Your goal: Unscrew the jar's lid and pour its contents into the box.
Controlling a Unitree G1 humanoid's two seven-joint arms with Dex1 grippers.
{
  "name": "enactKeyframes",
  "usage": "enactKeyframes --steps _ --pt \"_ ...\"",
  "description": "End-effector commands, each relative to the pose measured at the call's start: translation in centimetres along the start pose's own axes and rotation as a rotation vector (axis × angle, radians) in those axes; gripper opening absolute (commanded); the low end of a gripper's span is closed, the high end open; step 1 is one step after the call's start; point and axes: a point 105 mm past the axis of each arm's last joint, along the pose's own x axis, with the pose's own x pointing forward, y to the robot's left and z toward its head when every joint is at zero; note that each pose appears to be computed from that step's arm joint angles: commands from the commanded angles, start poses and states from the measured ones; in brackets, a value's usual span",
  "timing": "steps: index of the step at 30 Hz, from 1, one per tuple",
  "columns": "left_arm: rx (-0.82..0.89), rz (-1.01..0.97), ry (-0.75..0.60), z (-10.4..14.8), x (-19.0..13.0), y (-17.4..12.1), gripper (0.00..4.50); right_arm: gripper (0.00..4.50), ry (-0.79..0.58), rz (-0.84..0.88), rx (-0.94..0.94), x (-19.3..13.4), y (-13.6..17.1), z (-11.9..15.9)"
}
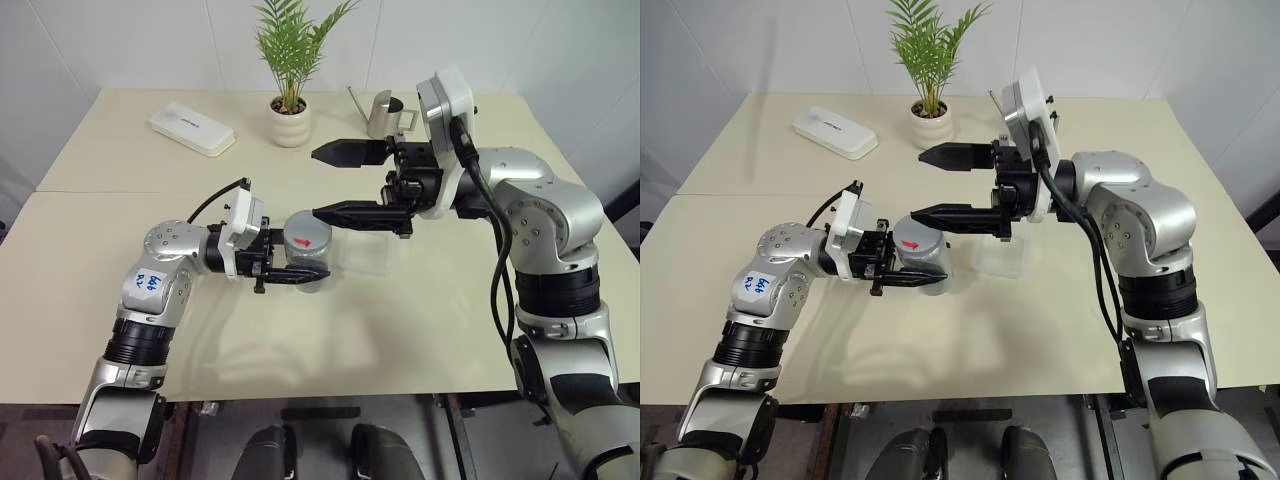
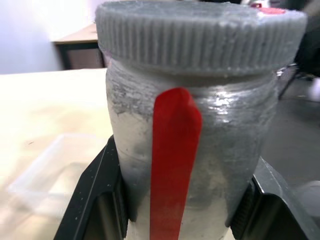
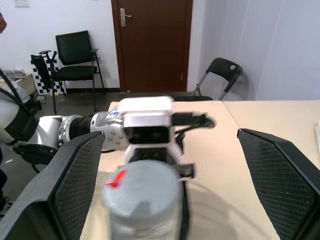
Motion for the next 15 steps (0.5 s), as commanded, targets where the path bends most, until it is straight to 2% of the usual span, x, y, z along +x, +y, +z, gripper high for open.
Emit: enactKeyframes --steps 1,7,15 --pt "0.058 0.081 0.003 0.6 0.1 1.1 1.97 4.49 0.002 -0.021 -0.018 1.2 0.8 -0.3" --pt "0.025 0.039 -0.019 0.9 1.0 0.3 1.97 4.49 0.032 -0.114 -0.029 2.6 -0.4 -2.1" --pt "0.008 0.032 -0.030 1.2 1.1 -0.2 1.97 4.49 0.048 -0.144 -0.052 2.7 -1.2 -3.0"
